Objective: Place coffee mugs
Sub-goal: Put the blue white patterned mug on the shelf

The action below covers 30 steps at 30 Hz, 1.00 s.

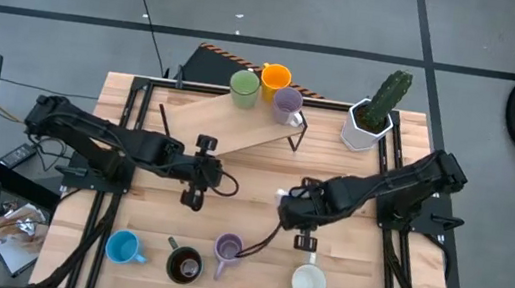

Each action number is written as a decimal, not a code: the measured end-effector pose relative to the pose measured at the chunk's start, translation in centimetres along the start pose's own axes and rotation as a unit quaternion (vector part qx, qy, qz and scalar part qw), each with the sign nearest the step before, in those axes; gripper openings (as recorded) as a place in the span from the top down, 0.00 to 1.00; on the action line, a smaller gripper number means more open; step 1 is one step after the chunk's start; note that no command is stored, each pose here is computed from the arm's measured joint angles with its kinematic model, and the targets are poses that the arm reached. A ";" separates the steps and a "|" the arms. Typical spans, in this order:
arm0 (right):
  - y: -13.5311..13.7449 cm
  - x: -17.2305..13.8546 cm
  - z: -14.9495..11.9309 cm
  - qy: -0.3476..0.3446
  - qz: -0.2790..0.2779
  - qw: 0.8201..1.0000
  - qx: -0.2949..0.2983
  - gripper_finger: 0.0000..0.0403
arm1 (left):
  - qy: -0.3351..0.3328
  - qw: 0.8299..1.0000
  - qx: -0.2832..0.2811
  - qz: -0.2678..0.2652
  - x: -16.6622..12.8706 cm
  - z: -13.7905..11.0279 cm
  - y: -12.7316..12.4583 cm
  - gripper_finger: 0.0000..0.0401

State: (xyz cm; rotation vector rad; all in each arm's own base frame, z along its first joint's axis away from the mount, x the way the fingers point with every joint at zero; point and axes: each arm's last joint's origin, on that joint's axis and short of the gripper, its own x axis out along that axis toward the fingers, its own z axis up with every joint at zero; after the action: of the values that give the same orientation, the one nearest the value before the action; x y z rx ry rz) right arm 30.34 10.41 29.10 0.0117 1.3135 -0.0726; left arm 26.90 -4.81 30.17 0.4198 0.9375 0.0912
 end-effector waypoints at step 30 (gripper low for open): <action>-10.4 -3.5 13.3 -0.083 -0.073 0.973 -0.201 0.93 | -0.062 0.986 -0.148 0.034 -9.8 -5.6 4.5 0.70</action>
State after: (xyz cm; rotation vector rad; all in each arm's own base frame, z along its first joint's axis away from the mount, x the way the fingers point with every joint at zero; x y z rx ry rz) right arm 41.67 -0.48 36.20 -0.4292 1.1406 0.0670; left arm 17.12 -1.48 36.47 0.1798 0.7726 0.2603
